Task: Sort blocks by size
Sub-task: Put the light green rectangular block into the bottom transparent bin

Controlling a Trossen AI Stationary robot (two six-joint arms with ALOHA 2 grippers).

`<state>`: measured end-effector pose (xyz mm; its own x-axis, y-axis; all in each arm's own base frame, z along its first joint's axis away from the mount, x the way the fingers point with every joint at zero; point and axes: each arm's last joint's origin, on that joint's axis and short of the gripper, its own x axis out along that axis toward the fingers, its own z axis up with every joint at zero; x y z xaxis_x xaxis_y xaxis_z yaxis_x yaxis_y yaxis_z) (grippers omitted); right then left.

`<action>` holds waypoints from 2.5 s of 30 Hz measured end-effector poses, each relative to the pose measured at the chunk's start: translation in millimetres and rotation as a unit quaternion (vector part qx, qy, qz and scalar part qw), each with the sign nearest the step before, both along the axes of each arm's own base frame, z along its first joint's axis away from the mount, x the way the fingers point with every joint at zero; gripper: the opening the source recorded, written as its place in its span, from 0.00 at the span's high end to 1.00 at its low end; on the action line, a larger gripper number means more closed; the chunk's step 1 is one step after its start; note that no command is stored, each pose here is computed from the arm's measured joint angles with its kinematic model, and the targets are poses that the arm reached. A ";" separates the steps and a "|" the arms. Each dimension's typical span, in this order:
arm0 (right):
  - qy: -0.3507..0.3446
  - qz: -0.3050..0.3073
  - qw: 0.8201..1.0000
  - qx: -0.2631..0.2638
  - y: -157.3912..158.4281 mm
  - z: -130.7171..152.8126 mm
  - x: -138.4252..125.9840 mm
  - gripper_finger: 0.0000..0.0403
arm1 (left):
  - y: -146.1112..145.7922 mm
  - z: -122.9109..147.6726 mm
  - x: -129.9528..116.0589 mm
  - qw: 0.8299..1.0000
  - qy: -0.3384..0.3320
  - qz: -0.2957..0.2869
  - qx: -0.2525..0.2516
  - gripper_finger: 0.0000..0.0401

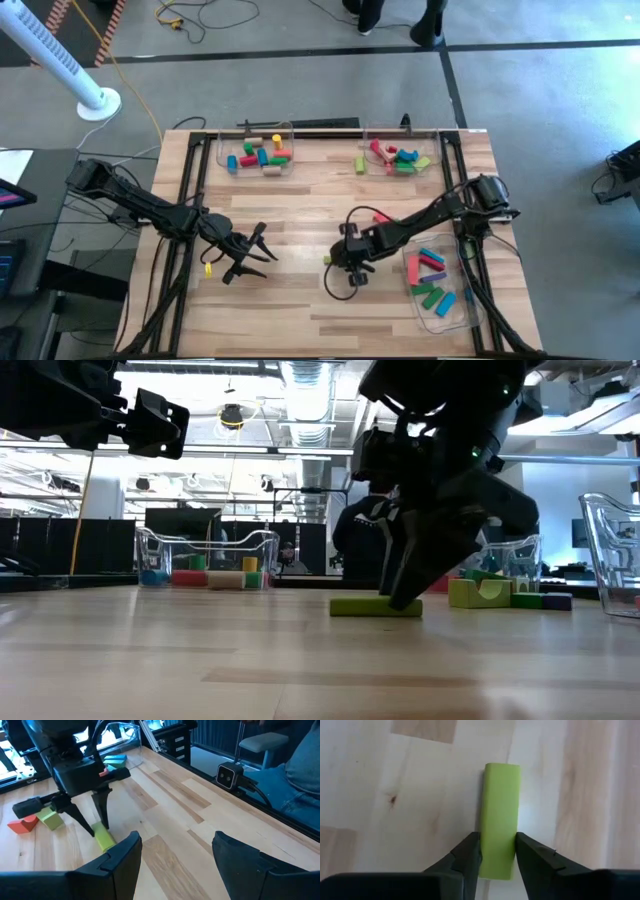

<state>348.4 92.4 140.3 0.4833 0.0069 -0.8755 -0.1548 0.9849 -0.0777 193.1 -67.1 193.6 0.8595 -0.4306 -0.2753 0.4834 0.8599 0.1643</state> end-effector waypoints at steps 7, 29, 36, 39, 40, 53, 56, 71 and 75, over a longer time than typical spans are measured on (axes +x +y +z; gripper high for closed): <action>-0.007 -0.004 1.000 -0.008 5.3 4.2 1.3 0.70 | 0.1 0.1 0.1 1.000 -0.001 0.002 0.001 0.43; -0.020 0.019 1.000 0.004 23.3 28.5 11.1 0.51 | 1.0 0.0 0.4 1.000 -0.004 0.016 0.009 0.43; -0.016 0.004 1.000 0.014 29.3 12.4 14.3 0.32 | 0.9 0.1 0.4 1.000 -0.004 0.016 0.009 0.43; 0.001 -0.003 1.000 0.001 28.7 -2.9 16.3 0.32 | 0.9 0.1 0.4 1.000 -0.004 0.016 0.009 0.43; 0.004 -0.004 1.000 0.000 28.8 -6.5 16.9 0.33 | 1.0 0.1 0.4 1.000 -0.004 0.016 0.008 0.43; 0.006 -0.018 1.000 0.005 28.6 -6.7 17.1 0.70 | 0.9 -0.3 0.3 1.000 -0.001 0.017 0.008 0.43; 0.005 -0.014 1.000 0.004 30.3 -6.5 16.7 0.70 | 0.9 -0.3 0.3 1.000 -0.001 0.017 0.008 0.43; -0.036 0.023 0.999 -0.014 45.7 41.9 40.7 0.69 | 0.0 5.5 1.6 0.999 -0.045 0.006 0.029 0.43; -0.080 0.043 0.996 -0.013 49.7 63.8 52.5 0.69 | -5.0 10.1 0.8 0.992 -0.096 -0.021 0.076 0.43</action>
